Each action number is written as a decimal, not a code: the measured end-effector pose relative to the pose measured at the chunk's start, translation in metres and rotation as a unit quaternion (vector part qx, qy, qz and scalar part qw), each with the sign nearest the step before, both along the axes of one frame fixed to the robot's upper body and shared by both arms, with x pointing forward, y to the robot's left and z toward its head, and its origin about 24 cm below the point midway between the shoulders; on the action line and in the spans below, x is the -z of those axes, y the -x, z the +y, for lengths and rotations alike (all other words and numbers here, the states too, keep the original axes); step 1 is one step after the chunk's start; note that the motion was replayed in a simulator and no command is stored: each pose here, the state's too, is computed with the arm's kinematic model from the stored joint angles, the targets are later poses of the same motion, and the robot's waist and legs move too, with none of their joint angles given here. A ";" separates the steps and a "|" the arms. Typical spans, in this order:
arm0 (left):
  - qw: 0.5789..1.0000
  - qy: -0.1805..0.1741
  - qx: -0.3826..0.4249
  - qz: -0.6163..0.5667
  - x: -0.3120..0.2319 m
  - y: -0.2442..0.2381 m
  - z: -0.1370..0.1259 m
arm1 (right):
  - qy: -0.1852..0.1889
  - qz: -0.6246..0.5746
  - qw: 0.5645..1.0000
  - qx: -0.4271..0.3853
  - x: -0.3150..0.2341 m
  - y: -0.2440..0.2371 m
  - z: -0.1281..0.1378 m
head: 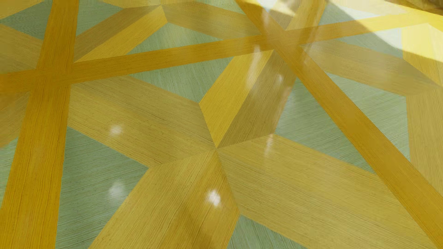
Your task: Head to the dark shelves
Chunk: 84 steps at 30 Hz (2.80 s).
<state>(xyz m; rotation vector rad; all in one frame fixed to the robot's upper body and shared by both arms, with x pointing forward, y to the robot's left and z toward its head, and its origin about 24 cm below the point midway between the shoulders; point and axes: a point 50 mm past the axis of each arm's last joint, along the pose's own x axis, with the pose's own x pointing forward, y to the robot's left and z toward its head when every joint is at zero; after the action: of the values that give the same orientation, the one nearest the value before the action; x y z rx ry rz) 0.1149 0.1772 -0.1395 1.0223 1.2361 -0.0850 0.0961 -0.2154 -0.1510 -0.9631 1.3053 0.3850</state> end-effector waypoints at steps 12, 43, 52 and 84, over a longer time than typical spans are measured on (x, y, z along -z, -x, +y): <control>0.853 -0.011 0.333 -0.402 -0.152 -0.167 -0.061 | -0.013 -0.031 0.993 0.116 -0.002 0.070 0.004; 0.983 -0.003 0.178 -0.033 -0.012 -0.036 0.000 | -0.001 -0.062 0.994 0.094 -0.003 0.018 -0.004; 0.897 -0.064 0.301 -0.318 -0.125 -0.152 -0.001 | -0.018 -0.022 0.992 0.122 0.002 0.060 0.005; 0.929 -0.039 0.366 0.042 -0.010 -0.057 -0.022 | -0.027 -0.176 0.981 0.072 -0.028 -0.043 0.002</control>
<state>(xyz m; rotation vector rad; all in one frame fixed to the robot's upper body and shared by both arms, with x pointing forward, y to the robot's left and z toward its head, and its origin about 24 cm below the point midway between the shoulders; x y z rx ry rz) 0.1720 0.1548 -0.1291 1.5217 0.8780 -0.6689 0.1396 -0.2136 -0.1230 -0.8420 1.0276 0.1288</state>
